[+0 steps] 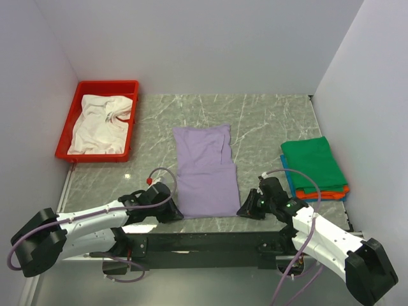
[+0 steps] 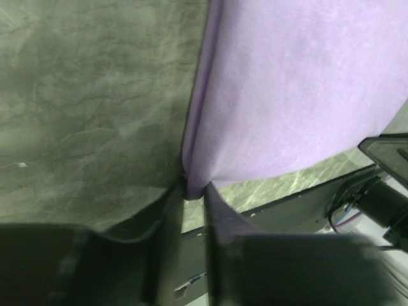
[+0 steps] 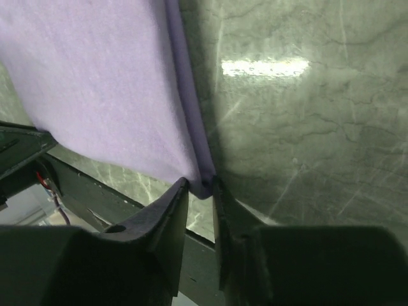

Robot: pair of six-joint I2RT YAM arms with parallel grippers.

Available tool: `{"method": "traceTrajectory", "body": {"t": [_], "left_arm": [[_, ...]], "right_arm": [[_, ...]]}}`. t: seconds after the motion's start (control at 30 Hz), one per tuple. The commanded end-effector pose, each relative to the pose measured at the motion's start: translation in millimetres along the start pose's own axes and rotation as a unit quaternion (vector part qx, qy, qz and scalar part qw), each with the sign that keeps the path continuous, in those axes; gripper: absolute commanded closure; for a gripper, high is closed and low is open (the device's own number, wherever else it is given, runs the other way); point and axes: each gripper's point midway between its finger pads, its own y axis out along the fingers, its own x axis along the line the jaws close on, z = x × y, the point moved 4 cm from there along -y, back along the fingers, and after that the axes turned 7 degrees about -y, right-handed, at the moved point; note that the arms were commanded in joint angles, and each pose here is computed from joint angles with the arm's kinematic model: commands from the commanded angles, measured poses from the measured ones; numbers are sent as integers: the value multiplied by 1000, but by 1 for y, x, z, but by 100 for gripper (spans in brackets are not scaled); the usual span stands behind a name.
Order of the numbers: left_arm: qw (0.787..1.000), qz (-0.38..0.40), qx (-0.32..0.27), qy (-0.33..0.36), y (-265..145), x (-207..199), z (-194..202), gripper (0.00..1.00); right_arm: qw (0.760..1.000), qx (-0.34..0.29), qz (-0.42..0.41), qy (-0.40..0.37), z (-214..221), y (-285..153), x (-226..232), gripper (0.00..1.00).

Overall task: Fold and stack the t-shirts
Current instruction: Fold the tshirt

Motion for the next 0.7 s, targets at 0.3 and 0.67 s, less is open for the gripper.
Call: {"method": "traceTrajectory", "body": {"t": [0.3, 0.67], "left_arm": [[998, -45, -1, 36, -3, 8, 8, 99], [998, -26, 11, 64, -46, 7, 26, 99]], "right_arm": [[1000, -5, -24, -14, 0, -10, 11, 100], [997, 17, -50, -52, 27, -37, 23, 100]]}}
